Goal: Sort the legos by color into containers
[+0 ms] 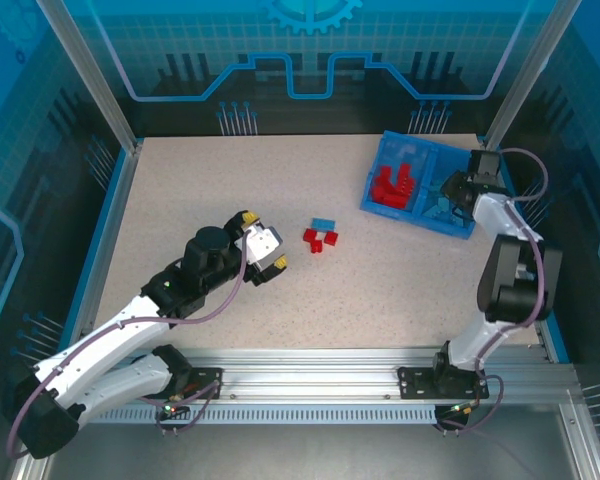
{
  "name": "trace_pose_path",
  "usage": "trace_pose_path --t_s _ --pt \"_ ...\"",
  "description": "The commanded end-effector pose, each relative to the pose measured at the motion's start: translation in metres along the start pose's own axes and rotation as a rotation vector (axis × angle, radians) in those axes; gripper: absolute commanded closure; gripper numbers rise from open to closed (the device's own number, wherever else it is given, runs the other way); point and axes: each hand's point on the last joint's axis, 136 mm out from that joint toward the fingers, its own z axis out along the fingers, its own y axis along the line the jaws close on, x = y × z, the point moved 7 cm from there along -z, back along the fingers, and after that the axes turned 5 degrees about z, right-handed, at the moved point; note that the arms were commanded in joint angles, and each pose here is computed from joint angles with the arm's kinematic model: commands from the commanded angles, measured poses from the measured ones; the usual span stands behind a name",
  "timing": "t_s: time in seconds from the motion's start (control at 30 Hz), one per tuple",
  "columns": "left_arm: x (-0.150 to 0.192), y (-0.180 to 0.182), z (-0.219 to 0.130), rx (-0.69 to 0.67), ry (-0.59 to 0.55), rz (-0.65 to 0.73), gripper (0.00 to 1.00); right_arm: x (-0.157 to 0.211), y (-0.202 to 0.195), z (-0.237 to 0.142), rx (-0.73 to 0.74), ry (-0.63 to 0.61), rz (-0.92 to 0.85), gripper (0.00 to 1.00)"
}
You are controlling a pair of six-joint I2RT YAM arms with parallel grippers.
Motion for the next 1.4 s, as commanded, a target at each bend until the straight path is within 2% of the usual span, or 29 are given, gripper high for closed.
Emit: trace_pose_path --t_s 0.0,0.1,0.23,0.37,0.57,0.73,0.93,1.13,1.2,1.27,1.37 --pt "-0.012 0.011 -0.004 -0.033 -0.021 -0.033 0.01 -0.007 0.006 0.019 0.017 0.041 0.015 0.69" --pt "-0.012 0.011 -0.004 -0.031 -0.017 -0.044 0.01 -0.007 0.008 0.035 0.038 0.076 0.034 0.63" --pt "-0.011 0.012 -0.005 -0.032 -0.011 -0.047 0.01 -0.006 0.015 0.031 0.031 0.076 0.035 0.50" --pt "-0.011 0.011 -0.004 -0.031 -0.009 -0.049 0.01 -0.009 0.021 0.014 0.010 0.051 0.021 0.48" --pt "-0.010 0.012 -0.002 -0.036 0.001 -0.059 0.01 0.007 0.026 -0.033 -0.098 0.057 0.028 0.48" --pt "-0.005 0.021 0.005 -0.072 0.042 -0.138 0.01 0.053 0.051 -0.092 -0.263 0.083 -0.118 0.43" --pt "0.000 0.042 0.027 -0.101 0.178 -0.391 0.01 0.124 0.093 -0.143 -0.469 0.136 -0.397 0.31" --pt "0.015 0.037 0.064 -0.103 0.314 -0.743 0.01 0.174 0.131 -0.156 -0.622 0.320 -0.520 0.23" --pt "0.022 0.040 0.076 -0.170 0.399 -0.887 0.06 0.185 0.135 -0.153 -0.614 0.387 -0.515 0.19" --pt "0.026 0.033 0.094 -0.169 0.459 -1.032 0.10 0.188 0.134 -0.148 -0.543 0.427 -0.489 0.13" --pt "0.029 0.010 0.123 -0.150 0.489 -1.128 0.13 0.186 0.128 -0.142 -0.464 0.442 -0.462 0.08"
